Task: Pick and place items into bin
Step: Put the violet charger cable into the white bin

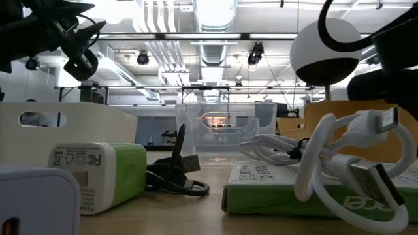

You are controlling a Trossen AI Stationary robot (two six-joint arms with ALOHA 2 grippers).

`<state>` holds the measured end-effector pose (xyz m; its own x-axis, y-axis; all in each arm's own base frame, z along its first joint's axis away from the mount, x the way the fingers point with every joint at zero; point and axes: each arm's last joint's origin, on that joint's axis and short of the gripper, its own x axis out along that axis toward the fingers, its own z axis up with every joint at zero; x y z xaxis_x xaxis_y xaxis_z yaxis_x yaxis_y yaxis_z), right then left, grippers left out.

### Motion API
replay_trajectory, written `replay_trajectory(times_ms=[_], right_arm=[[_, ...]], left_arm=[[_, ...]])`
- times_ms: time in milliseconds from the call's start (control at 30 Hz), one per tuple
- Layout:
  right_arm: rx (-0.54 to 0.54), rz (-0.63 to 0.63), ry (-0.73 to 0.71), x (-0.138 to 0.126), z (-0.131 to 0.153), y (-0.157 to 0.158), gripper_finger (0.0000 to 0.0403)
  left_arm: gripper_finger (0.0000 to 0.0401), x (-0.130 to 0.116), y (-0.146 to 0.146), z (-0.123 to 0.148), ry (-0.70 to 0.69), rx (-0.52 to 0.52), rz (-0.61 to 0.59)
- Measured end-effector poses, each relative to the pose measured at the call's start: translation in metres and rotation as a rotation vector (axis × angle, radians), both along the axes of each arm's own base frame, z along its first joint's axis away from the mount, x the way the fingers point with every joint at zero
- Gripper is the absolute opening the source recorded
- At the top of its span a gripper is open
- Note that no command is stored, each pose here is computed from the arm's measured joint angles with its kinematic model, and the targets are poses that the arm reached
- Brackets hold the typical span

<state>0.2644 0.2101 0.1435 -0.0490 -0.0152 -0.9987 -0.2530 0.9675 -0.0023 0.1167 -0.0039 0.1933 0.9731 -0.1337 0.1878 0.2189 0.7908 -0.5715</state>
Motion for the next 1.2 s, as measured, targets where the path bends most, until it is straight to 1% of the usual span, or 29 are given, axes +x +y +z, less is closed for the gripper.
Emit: replay_trajectory(times_ms=[100,167,267,467,567,733,900,1000,1067,1133,1200], right_arm=[[0.009,-0.014,-0.016,0.002,-0.002,-0.001,0.0169],[0.021,-0.001,-0.03,0.002,-0.005,-0.001,0.0155],[0.039,0.015,-0.03,0.001,-0.009,-0.002,0.0129],[0.027,0.012,-0.016,0.0,-0.006,-0.004,0.0076],[0.024,0.006,-0.018,0.001,-0.004,-0.004,0.0061],[0.016,-0.064,-0.021,0.001,-0.004,-0.004,0.0038],[0.026,-0.082,-0.027,0.004,0.0,-0.001,0.0019],[0.025,-0.13,-0.029,0.007,0.009,0.002,0.0016],[0.023,-0.185,-0.053,0.009,0.019,0.003,0.0016],[0.032,-0.253,-0.095,0.01,0.035,0.004,0.0015],[0.051,-0.369,-0.132,0.011,0.052,0.004,0.0015]], left_arm=[[0.0115,0.0,0.0,0.0,0.004,-0.002,0.014],[0.0115,0.0,0.0,0.0,0.005,-0.002,0.015],[0.0115,0.0,0.0,0.0,0.005,-0.003,0.016],[0.0115,0.0,0.0,0.0,-0.002,-0.003,0.016],[0.0115,0.0,0.001,0.0,-0.003,-0.003,0.018],[0.0115,0.0,0.001,0.0,-0.002,-0.004,0.019],[0.0115,0.0,0.001,0.0,-0.001,-0.006,0.033],[0.0115,0.0,0.001,0.0,-0.001,-0.008,0.044],[0.0115,0.0,0.002,0.0,-0.002,-0.01,0.052],[0.0115,0.0,0.002,0.0,-0.002,-0.011,0.057],[0.0115,0.0,0.002,0.001,-0.009,-0.012,0.058]])
